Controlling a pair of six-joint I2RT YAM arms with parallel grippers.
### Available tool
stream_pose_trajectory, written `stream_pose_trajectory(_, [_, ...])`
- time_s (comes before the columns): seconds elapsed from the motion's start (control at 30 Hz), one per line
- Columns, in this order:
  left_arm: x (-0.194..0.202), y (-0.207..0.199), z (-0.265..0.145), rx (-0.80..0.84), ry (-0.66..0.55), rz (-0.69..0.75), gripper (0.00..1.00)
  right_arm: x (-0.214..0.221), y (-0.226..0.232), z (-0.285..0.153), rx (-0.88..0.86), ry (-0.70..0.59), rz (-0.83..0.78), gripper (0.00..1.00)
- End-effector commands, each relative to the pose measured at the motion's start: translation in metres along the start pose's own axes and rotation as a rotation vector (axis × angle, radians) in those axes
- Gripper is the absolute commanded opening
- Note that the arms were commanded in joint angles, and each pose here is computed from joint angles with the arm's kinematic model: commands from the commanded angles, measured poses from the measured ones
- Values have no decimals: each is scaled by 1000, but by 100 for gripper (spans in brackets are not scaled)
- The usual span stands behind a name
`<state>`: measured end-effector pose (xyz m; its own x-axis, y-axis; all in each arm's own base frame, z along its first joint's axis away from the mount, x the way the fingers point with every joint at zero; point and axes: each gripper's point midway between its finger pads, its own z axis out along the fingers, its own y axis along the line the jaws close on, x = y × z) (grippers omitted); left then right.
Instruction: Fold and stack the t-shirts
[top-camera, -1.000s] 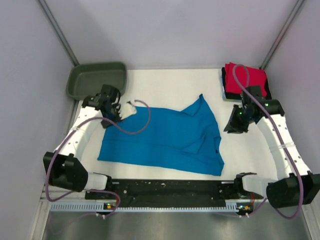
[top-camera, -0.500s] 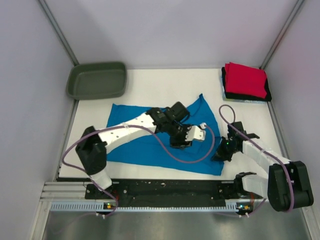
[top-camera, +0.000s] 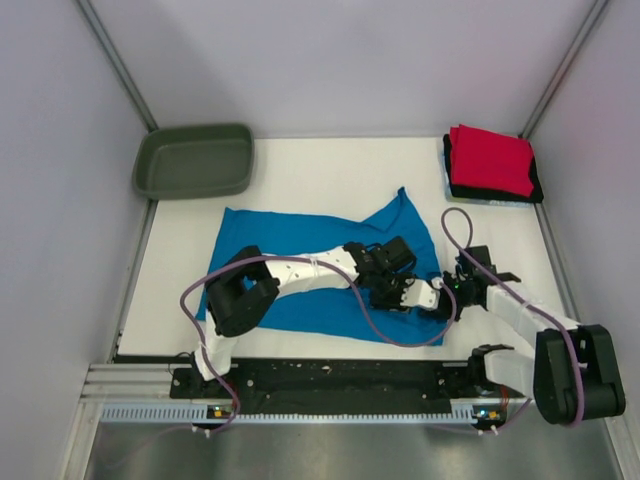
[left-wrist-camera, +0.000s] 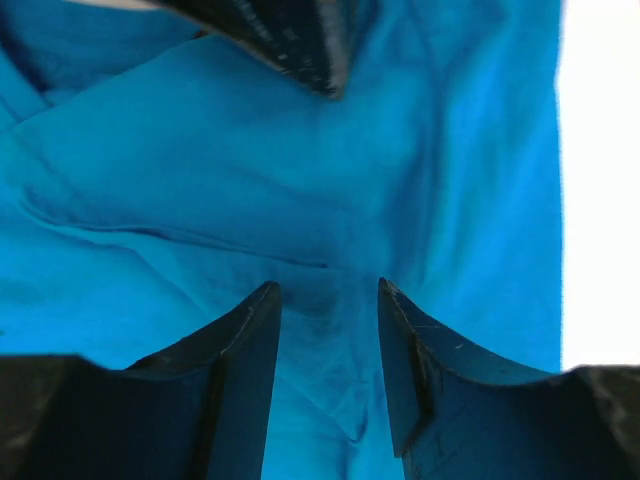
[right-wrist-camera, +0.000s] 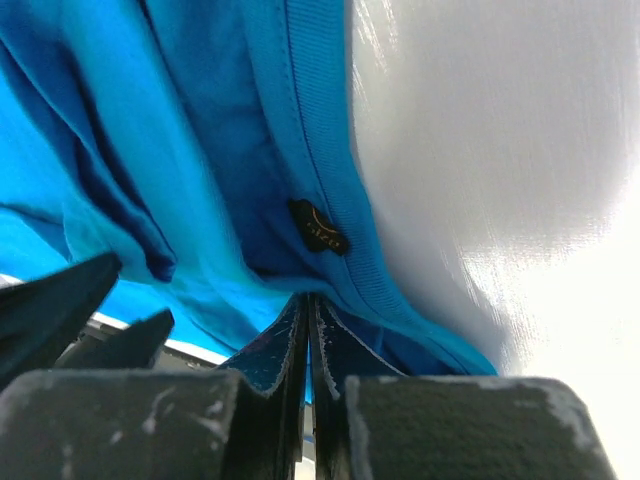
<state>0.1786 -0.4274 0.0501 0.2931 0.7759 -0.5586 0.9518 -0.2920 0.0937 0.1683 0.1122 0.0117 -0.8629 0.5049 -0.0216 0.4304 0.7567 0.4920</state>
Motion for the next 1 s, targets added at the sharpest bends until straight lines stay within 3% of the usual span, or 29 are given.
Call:
stream_pose_trajectory(0.0, [-7, 39, -2, -157, 2, 45, 46, -7, -17, 6, 44, -70, -8, 0])
stream_pose_trajectory(0.2, [8, 46, 4, -202, 50, 56, 38, -2, -21, 7, 49, -58, 1, 0])
stream_pose_trajectory(0.3, [9, 39, 6, -169, 46, 46, 28, -2, -22, 7, 52, -66, 1, 0])
stream_pose_trajectory(0.33, [8, 35, 6, -150, 37, 45, 23, -2, -22, 7, 54, -66, 0, 0])
stream_pose_trajectory(0.4, [5, 32, 6, -135, 27, 33, 0, -3, -22, 7, 55, -67, 2, 0])
stream_pose_trajectory(0.77, [33, 74, -26, -219, -7, -227, 0, -1, -28, 9, 81, -59, 23, 0])
stream_pose_trajectory(0.97, [60, 89, -33, -262, 27, -357, 12, -1, -28, 9, 81, -56, 20, 0])
